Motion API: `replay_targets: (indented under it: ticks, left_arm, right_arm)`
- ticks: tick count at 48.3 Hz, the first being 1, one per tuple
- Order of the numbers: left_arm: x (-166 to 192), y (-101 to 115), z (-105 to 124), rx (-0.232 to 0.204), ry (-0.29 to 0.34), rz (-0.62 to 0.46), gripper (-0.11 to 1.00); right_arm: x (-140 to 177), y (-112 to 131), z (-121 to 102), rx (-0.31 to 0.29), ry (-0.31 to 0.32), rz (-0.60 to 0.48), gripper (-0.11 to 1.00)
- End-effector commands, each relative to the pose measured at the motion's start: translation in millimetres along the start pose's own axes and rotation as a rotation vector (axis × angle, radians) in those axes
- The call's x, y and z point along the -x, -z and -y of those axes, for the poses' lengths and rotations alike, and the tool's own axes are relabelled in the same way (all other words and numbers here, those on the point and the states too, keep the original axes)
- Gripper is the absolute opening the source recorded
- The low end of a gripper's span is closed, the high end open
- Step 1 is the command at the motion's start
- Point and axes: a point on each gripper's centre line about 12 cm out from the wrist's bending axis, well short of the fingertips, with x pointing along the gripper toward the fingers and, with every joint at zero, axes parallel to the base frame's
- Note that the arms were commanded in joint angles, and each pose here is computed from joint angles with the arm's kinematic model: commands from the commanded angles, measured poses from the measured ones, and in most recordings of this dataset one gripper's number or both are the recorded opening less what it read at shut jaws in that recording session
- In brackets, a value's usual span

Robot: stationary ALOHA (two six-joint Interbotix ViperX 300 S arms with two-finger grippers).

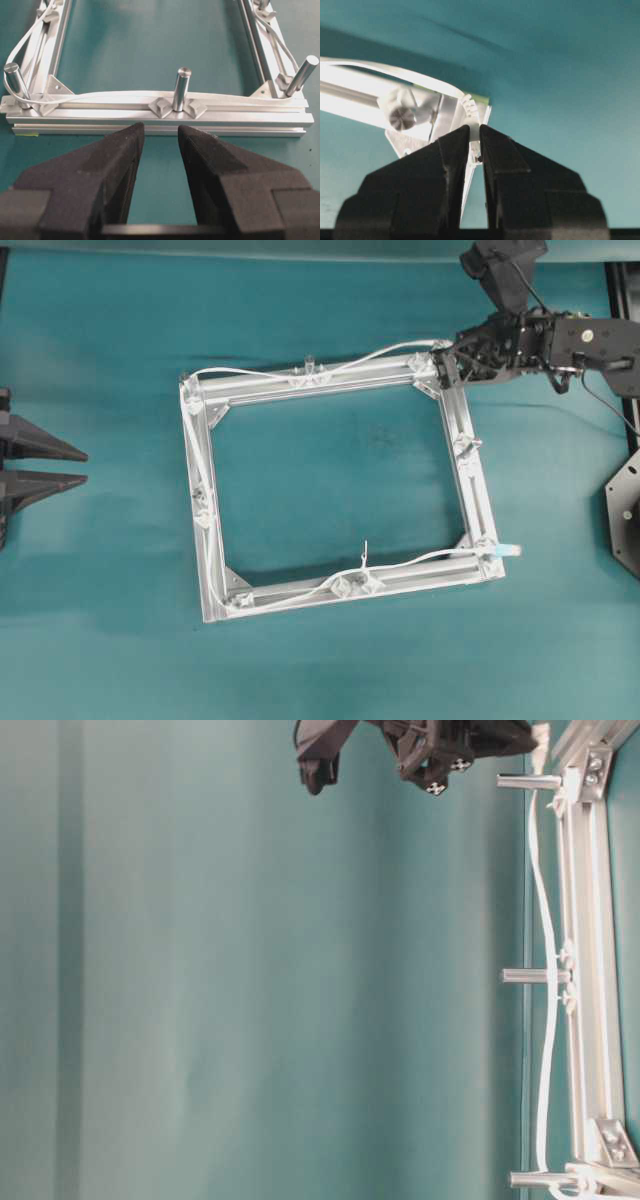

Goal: Move the cable alternately left and right between 8 pins so it hooks onto each one.
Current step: 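Pull the cable taut past the top-right corner pin with the right gripper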

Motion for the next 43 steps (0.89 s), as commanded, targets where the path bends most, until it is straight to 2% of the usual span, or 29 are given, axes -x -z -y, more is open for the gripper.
replay_targets:
  ticks: [1,14,43]
  left_arm:
    - [-0.3,-5.1,0.4,0.001,0.001,0.012,0.38]
    - [-0.1,-5.4,0.4,0.001,0.001,0.015,0.38]
    - [-0.1,-5.4,0.4,0.001,0.001,0.015,0.38]
  right_arm:
    - [3.2,1.6,-7.4,-0.019,-0.024,-0.006,0.10]
    - [0.7,7.9,-18.2,-0.061,-0.051,-0.041,0.10]
    - [4.2,5.2,-18.3,-0.058,-0.037,-0.040,0.10]
